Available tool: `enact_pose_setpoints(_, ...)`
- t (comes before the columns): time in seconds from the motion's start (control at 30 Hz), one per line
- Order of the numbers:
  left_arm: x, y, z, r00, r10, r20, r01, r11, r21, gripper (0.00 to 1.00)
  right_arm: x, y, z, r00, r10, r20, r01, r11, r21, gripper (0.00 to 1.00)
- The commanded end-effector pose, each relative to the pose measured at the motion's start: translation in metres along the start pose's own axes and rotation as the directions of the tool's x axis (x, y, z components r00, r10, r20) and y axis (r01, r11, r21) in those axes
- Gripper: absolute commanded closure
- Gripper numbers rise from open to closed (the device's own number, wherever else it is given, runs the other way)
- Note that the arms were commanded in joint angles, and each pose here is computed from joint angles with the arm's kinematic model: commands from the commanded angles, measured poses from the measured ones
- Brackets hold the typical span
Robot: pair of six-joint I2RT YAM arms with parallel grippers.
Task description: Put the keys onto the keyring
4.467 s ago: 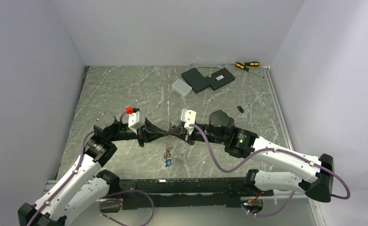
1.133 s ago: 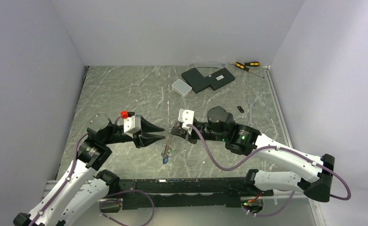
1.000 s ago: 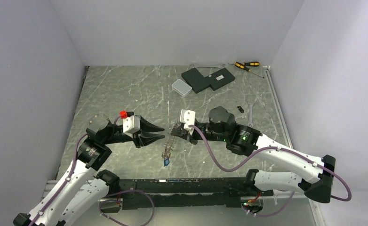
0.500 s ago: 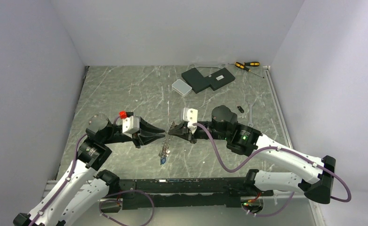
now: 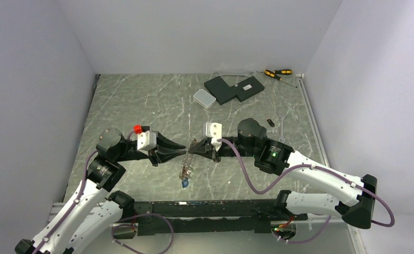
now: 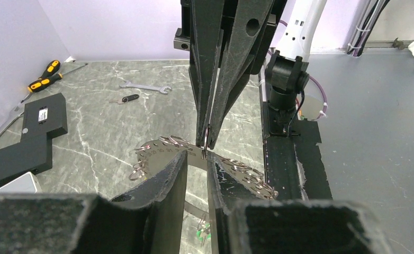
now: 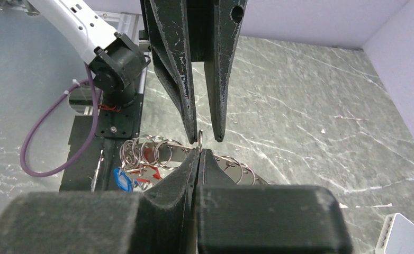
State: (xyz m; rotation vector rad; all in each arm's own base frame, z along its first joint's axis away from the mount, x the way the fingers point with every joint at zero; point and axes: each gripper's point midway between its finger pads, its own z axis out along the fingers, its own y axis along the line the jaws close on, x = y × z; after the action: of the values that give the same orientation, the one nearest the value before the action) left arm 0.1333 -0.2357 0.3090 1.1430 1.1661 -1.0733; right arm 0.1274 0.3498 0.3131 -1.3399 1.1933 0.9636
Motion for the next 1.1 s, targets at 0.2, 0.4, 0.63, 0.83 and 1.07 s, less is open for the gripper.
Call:
enact_pose_setpoints(0.2, -0.0082, -0.0062, 0.0019, 1.0, -0.003, 0.026, 0.002, 0.999, 0.042, 0.76, -0.0454, -0.0044, -0.0006, 0.988, -0.058, 0.142, 0.06, 0.998, -0.005, 1.0)
enact_pose_setpoints(0.4, -0.0083, -0.0068, 0.0017, 1.0, 0.002, 0.03, -0.003, 0.999, 0.043, 0.77, -0.047, -0.0049, 0.0002, 0.988, -0.058, 0.147, 0.059, 0.998, -0.007, 1.0)
enact_pose_setpoints(0.63, -0.0082, -0.0073, 0.0015, 1.0, 0.004, 0.028, -0.005, 0.999, 0.046, 0.83, -0.0482, -0.0045, 0.0007, 0.986, -0.052, 0.156, 0.055, 0.998, -0.015, 1.0)
enact_pose_setpoints(0.83, -0.0076, -0.0076, 0.0016, 1.0, 0.001, 0.026, -0.002, 0.999, 0.05, 0.88, -0.0504, -0.0049, 0.0009, 0.985, -0.053, 0.162, 0.056, 0.998, -0.019, 1.0)
enact_pose_setpoints(1.07, -0.0085, -0.0093, 0.0012, 1.0, 0.002, 0.027, -0.003, 0.998, 0.055, 1.0, -0.0501, -0.0037, 0.0022, 0.985, -0.044, 0.169, 0.05, 0.998, -0.026, 1.0)
